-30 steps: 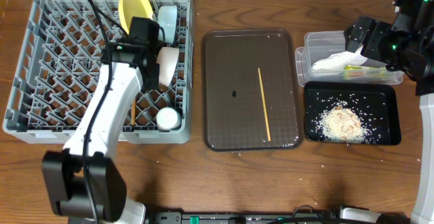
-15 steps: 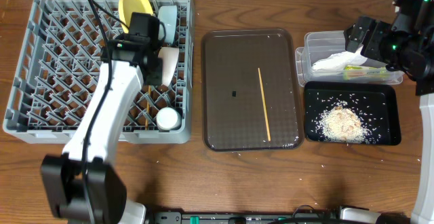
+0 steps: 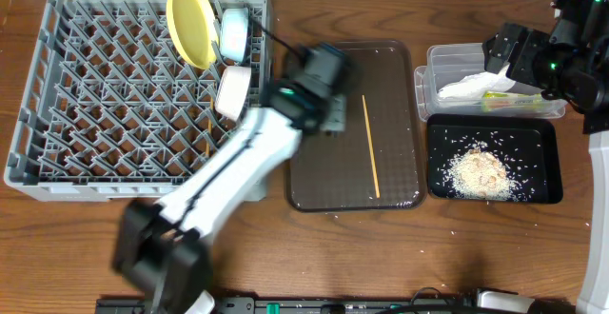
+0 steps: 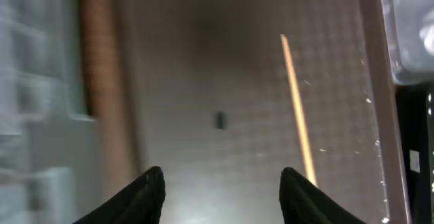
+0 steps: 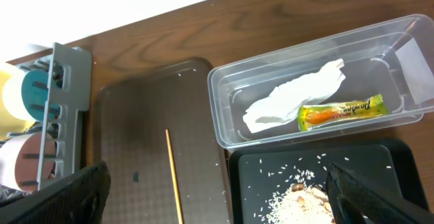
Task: Sort waste into correct bins and load items into the dishwasher
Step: 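Move the left gripper back to the brown tray and grasp the second chopstick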
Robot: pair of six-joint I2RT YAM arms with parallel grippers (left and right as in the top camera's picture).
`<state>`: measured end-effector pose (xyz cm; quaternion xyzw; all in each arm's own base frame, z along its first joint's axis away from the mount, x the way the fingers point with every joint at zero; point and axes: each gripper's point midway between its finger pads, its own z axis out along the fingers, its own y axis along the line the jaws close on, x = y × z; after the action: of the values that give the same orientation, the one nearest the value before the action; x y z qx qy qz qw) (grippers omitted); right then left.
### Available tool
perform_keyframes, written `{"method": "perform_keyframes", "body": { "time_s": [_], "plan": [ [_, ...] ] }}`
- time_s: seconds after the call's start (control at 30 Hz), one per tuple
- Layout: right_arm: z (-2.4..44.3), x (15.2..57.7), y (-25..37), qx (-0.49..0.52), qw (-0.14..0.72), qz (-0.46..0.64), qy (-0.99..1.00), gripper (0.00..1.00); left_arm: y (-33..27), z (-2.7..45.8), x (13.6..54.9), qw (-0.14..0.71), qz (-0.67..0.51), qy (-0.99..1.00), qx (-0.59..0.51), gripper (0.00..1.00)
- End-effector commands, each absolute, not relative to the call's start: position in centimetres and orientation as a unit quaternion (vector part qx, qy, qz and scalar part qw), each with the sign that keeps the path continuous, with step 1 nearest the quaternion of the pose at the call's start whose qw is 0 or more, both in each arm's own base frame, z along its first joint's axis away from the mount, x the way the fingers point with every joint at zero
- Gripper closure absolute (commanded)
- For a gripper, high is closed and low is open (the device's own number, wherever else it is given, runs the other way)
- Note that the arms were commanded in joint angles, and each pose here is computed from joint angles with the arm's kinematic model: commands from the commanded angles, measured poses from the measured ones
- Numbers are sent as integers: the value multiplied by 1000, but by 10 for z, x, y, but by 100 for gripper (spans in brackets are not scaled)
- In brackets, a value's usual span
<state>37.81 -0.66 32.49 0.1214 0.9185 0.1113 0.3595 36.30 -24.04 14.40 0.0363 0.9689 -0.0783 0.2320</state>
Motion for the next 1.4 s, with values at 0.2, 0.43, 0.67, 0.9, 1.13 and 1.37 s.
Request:
{"method": "perform_keyframes", "body": {
  "time_s": [0.2,0.43,0.67,0.9,1.13,1.37],
  "plan": [
    [329,378,-9,128,364,115,915,1,-305,60,356,197,-80,977,2,42],
    [329,378,-9,128,364,115,915,1,-326,29,355,196,-84,977,18,43],
    [329,378,-9,128,364,115,915,1,-328,7,356,196,-68,978,21,46],
    [329,378,-9,128,364,115,915,1,-327,-10,354,186,-58,981,23,51],
    [329,378,-9,128,364,115,915,1,-324,-14,351,179,-51,982,23,87],
    [329,378,-9,128,364,115,915,1,-321,-10,351,177,-49,983,23,93]
  ]
}}
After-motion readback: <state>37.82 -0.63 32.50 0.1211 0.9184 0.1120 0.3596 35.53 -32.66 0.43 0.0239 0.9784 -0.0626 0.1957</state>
